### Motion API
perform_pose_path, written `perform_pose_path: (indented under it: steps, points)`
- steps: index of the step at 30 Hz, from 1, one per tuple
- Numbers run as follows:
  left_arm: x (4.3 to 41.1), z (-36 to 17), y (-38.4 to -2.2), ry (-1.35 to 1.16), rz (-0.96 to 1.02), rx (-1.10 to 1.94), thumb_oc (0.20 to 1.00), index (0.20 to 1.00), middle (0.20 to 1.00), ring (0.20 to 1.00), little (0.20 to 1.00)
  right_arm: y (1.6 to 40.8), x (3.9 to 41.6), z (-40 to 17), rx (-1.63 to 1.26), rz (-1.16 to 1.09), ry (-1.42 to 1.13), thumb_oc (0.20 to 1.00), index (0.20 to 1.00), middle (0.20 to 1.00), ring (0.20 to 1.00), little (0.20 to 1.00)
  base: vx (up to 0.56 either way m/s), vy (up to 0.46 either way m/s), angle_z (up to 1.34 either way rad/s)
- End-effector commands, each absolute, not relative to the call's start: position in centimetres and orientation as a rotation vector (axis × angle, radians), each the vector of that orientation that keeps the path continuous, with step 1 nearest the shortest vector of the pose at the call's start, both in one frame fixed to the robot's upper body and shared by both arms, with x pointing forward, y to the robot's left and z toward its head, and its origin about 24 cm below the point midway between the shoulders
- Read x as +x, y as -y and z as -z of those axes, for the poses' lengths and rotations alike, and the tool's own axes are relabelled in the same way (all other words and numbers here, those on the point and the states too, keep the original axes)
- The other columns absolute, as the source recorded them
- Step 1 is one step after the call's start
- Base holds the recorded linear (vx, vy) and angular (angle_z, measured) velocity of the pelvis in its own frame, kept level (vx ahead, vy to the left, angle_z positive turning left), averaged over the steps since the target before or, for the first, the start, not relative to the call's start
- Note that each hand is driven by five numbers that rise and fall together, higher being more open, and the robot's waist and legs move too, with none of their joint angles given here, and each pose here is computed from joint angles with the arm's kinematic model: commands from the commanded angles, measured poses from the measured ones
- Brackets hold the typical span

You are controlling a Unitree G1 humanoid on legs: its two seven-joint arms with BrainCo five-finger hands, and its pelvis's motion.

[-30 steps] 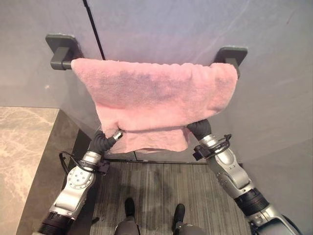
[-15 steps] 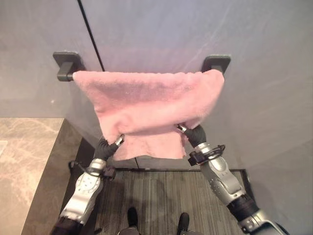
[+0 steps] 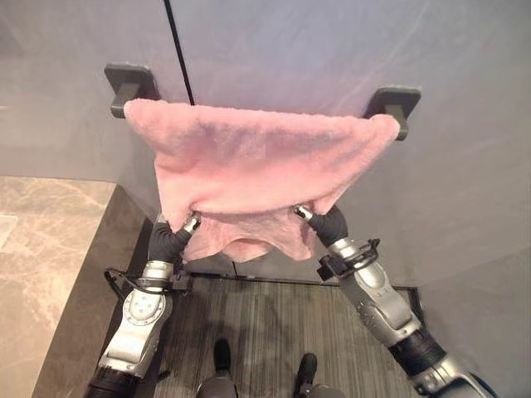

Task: Put brush and paste in cup on sink, flatten towel.

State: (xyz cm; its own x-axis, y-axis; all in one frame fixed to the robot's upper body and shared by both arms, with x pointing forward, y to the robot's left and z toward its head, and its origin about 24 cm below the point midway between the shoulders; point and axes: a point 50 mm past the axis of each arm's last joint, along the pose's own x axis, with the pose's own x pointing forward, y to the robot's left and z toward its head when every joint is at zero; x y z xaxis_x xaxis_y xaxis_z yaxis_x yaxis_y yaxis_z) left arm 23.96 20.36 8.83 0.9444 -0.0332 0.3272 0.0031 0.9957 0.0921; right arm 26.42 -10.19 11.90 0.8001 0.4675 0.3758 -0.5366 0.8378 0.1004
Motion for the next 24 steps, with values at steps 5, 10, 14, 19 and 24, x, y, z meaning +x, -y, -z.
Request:
perform_pose_path:
  steps: [5, 10, 14, 19, 24]
  points:
    - [25.0, -5.3, -20.7, 0.171, 0.060, 0.208, 0.555, 0.555, 0.555, 0.555, 0.555, 11.3, 28.3, -8.7, 0.174, -0.391, 0.234, 0.200, 0.200, 0.200, 0.200, 0.200, 0.00, 0.005, 0.01]
    - [24.2, 2.1, -20.3, -0.166, 0.171, 0.487, 1.000, 1.000, 1.000, 1.000, 1.000, 12.7, 28.4, -1.2, 0.132, -0.266, -0.096, 1.000, 1.000, 1.000, 1.000, 1.000, 0.00, 0.000, 0.00]
    - [21.5, 9.1, -21.6, -0.543, 0.190, 0.638, 1.000, 1.000, 1.000, 1.000, 1.000, 15.1, 25.7, 7.2, 0.188, -0.064, -0.512, 1.000, 1.000, 1.000, 1.000, 1.000, 0.00, 0.003, -0.12]
    - [14.7, 14.0, -24.6, -1.002, 0.075, 0.641, 1.000, 1.000, 1.000, 1.000, 1.000, 18.6, 19.8, 13.0, 0.286, 0.172, -0.870, 1.000, 1.000, 1.000, 1.000, 1.000, 0.02, 0.008, -0.09]
    - [9.5, 15.6, -25.5, -1.203, 0.038, 0.577, 1.000, 1.000, 1.000, 1.000, 1.000, 21.7, 14.9, 15.0, 0.288, 0.329, -1.017, 1.000, 1.000, 1.000, 1.000, 1.000, 0.04, 0.011, -0.16]
